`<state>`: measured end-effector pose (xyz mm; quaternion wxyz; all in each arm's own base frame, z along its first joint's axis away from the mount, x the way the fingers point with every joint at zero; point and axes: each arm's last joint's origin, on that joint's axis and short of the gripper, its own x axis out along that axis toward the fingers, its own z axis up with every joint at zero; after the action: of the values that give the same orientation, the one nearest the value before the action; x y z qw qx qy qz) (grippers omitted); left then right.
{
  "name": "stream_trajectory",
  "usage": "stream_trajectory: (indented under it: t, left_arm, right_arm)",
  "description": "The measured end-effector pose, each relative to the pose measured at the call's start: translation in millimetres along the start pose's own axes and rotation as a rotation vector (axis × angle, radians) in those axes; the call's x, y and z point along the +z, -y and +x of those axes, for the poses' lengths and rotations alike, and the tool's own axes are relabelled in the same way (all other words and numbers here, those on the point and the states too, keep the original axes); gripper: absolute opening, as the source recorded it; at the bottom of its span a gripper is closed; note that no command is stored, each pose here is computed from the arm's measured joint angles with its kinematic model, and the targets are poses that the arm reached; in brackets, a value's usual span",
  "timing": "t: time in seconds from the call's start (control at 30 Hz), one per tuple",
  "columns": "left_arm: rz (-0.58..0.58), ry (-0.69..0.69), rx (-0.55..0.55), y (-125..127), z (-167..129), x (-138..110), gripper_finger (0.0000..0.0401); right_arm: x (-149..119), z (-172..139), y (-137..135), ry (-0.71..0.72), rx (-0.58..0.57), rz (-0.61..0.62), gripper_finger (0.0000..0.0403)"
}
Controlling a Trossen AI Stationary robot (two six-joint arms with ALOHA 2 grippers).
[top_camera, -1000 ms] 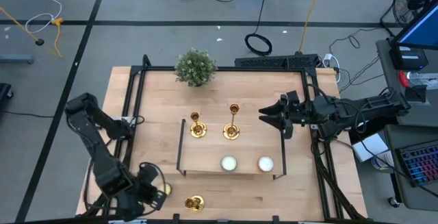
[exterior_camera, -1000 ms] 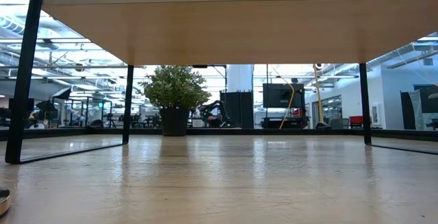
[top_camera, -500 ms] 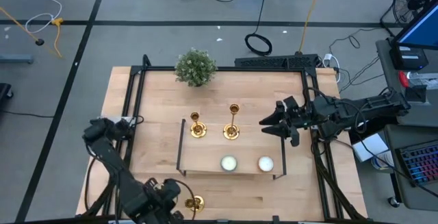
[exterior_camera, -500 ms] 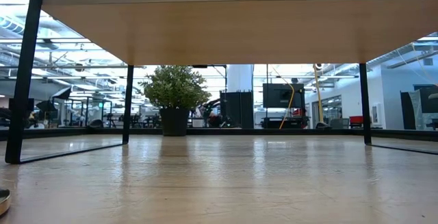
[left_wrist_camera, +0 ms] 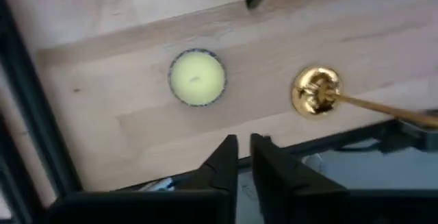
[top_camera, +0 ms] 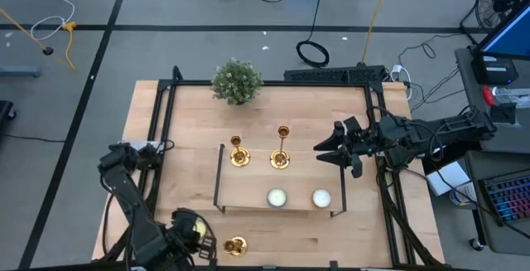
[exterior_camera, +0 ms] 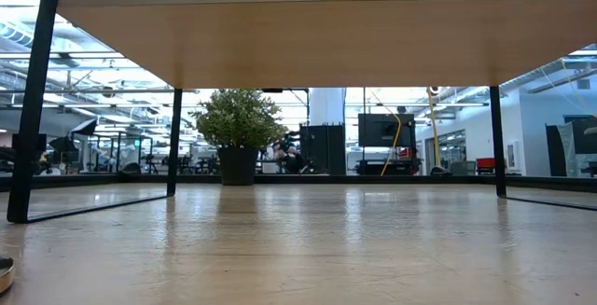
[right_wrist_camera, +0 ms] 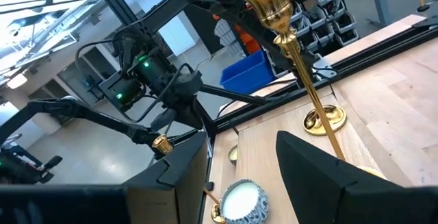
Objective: Pick & Place candle stick holders
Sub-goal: Put the red scented candle on the shelf aligned with the blue scented candle
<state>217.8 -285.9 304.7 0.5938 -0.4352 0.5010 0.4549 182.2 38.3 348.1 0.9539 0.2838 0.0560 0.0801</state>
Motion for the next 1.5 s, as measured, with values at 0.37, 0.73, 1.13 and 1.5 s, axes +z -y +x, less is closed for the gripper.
stream_trajectory:
  t: [0.37,0.73,1.13,1.5]
  left_arm:
    - [-0.102,-0.058,0.111,8,11,14,0.0205]
    - [-0.124,-0.084,0.1,11,36,7,0.0279]
    - [-0.128,-0.09,0.113,4,49,10,0.0265]
    - [-0.133,-0.13,0.025,-21,40,33,0.027]
  right_arm:
    - [2,0,-1,0.023,0.011,0.004,0.0171]
    - [4,0,-3,0.045,0.025,0.006,0.0171]
    - [3,2,-2,0.041,0.02,0.006,0.0171]
    - [3,2,-2,0.041,0.019,0.006,0.0171]
